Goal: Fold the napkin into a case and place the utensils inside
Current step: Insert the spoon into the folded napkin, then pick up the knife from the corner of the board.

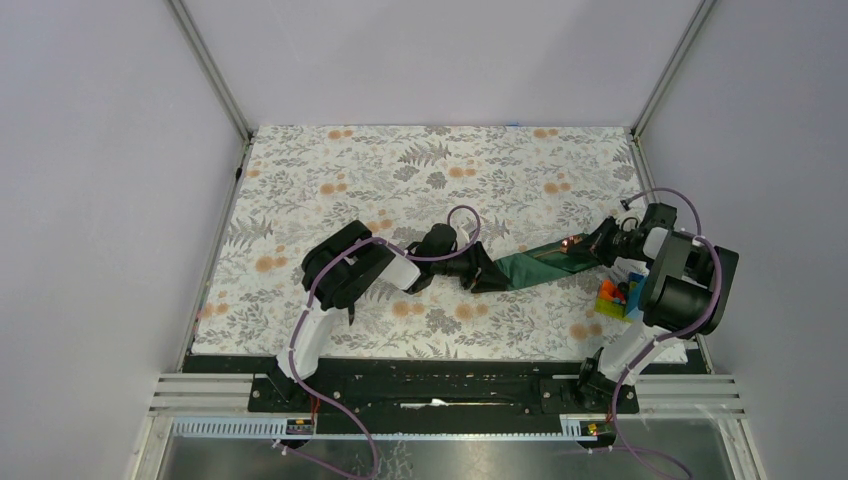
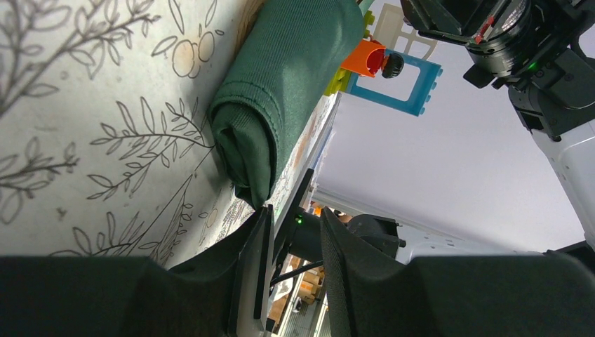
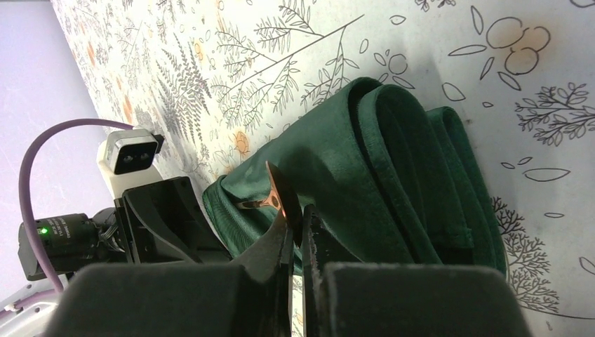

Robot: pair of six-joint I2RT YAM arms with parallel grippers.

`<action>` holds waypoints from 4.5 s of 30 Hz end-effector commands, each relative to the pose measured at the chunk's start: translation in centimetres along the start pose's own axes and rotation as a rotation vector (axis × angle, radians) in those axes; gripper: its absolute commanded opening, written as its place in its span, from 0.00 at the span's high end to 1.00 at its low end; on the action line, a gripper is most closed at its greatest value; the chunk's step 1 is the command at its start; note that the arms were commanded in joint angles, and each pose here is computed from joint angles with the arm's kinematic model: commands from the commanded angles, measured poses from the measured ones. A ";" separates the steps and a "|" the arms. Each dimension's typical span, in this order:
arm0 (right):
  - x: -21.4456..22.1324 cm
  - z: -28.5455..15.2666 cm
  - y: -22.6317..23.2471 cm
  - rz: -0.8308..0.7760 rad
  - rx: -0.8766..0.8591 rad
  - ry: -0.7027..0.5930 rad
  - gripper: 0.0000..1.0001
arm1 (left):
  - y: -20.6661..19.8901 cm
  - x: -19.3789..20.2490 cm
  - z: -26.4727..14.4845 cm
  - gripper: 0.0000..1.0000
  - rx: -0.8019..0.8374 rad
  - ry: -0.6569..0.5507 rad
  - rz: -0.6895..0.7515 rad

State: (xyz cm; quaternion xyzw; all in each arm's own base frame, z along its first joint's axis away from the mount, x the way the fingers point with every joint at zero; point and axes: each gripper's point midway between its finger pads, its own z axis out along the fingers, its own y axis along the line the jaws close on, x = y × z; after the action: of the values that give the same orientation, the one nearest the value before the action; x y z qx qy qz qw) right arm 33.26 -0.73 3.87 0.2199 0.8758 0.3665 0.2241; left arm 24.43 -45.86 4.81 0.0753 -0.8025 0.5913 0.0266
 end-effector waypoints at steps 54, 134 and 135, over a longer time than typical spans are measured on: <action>-1.3 -3.9 1.4 -0.206 0.314 -0.021 0.56 | -4.9 2.9 -4.9 0.66 0.063 -0.034 0.284; 24.0 5.5 20.9 -0.525 -0.204 0.404 0.01 | 10.3 -3.9 -30.6 1.00 -0.931 -0.588 -0.478; 24.3 5.6 21.0 -0.531 -0.208 0.410 0.01 | 10.1 -3.7 -30.5 1.00 -0.916 -0.592 -0.488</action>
State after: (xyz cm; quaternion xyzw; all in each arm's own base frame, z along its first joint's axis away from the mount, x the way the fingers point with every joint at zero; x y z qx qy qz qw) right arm 21.52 26.85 9.30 -0.1056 0.9050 0.3865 0.1426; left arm 25.65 -12.62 2.25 0.3719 -0.9237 0.0824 -0.0400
